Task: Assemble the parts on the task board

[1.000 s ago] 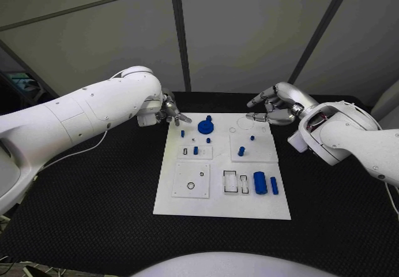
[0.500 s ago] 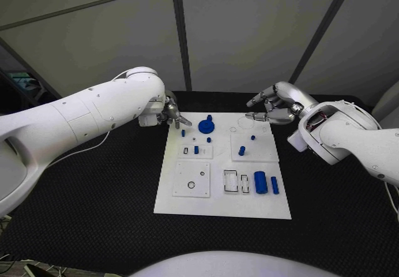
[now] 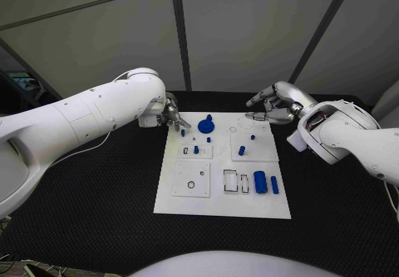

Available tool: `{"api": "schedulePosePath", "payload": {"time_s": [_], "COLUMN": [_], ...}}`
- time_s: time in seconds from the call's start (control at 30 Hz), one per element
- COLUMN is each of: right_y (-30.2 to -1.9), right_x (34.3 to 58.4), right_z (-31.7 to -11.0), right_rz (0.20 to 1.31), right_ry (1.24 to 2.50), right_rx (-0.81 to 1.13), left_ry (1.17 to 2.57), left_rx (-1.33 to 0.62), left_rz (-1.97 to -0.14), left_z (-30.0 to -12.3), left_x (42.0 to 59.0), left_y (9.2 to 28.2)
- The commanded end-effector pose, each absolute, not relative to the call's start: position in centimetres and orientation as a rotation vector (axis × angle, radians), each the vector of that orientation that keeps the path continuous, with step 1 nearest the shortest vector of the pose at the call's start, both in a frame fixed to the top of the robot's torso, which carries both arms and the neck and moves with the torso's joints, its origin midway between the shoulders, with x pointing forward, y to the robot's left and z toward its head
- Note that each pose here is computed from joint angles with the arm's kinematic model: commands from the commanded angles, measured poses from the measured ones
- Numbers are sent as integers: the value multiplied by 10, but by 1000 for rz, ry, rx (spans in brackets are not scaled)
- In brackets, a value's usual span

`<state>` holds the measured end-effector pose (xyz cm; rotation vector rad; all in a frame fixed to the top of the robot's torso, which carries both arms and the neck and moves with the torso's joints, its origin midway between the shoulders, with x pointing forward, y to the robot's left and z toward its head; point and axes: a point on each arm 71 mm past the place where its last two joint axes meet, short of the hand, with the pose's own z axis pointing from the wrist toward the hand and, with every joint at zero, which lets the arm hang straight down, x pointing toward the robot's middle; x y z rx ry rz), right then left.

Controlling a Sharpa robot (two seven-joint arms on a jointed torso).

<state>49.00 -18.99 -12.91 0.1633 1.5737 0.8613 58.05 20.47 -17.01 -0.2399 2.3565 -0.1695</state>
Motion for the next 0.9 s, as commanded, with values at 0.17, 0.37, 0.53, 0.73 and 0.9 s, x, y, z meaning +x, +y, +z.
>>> {"api": "schedulePosePath", "payload": {"time_s": [0.17,0.37,0.53,0.73,0.9], "right_y": [-189,-189,-189,-189,-188], "right_x": [490,490,490,490,490], "right_z": [-128,-128,-128,-128,-128], "right_rz": [866,866,866,866,865], "right_ry": [1572,1572,1573,1573,1574], "right_rx": [153,153,154,153,154], "left_ry": [2380,2382,2381,2380,2367], "left_rx": [-209,-221,-226,-233,-248], "left_rz": [-172,-182,-186,-197,-210], "left_z": [-174,-177,-178,-178,-177], "left_x": [580,580,580,580,580], "left_y": [202,203,203,202,202]}}
